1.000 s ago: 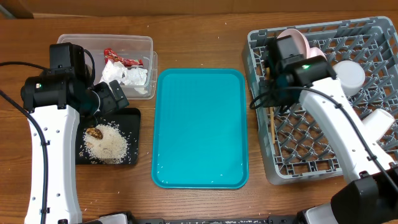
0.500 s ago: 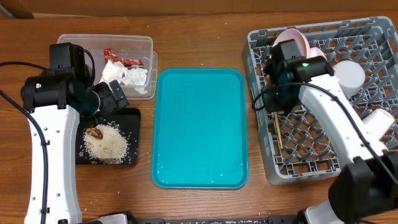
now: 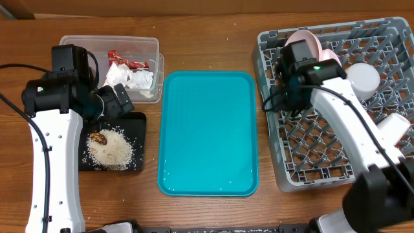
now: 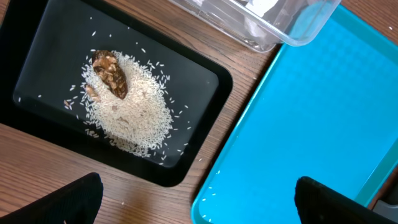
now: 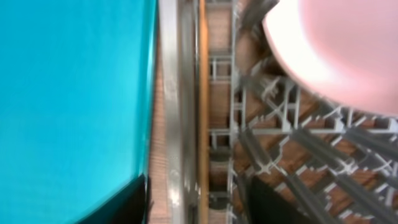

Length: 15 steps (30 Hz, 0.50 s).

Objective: Sort waste into correct bins and load items into the dishwasher

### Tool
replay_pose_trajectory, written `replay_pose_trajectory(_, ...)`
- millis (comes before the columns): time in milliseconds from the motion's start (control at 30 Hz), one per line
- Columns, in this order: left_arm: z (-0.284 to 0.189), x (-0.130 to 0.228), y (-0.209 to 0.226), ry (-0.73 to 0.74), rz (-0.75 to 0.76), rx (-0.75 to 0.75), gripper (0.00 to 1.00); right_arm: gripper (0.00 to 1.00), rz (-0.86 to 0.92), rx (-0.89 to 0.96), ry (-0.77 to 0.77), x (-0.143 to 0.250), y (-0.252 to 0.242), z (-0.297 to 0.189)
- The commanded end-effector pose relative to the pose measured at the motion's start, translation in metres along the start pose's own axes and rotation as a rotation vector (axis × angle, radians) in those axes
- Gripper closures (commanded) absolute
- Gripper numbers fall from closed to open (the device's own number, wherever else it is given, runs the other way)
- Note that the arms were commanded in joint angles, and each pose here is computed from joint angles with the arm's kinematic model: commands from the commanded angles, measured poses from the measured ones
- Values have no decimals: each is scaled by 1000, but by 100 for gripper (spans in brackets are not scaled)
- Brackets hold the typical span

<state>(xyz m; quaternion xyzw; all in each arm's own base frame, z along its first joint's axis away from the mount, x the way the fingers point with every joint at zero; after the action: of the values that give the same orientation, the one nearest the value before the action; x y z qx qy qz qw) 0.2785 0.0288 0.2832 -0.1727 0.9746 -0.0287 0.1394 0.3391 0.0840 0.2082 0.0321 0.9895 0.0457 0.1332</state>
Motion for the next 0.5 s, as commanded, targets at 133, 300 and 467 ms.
replay_pose_trajectory(133, -6, -1, -19, -41, 196, 38, 0, 4, 16, -379, -178, -21, 13, -68)
replay_pose_trajectory(300, -5, 11, -43, -18, 353, 59, 0, 0, 83, -320, -113, -13, -12, -64)
replay_pose_trajectory(467, -6, 27, -44, 65, 349, 41, 0, 0, 175, -176, -11, 4, -45, -60)
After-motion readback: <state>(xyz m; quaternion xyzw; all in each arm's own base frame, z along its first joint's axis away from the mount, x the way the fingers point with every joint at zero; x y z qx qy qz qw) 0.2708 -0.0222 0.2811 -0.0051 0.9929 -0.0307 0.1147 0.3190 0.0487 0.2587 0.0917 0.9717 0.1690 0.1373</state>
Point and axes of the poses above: each gripper's point midway between its finger pads, its own z axis out along the fingers, its own y axis along the line the jaws close on, x = y × z, the point moved 7 cm from there along -z, back along the fingers, and after that the axes turned 8 degrees about z, right-handed, at the moved point
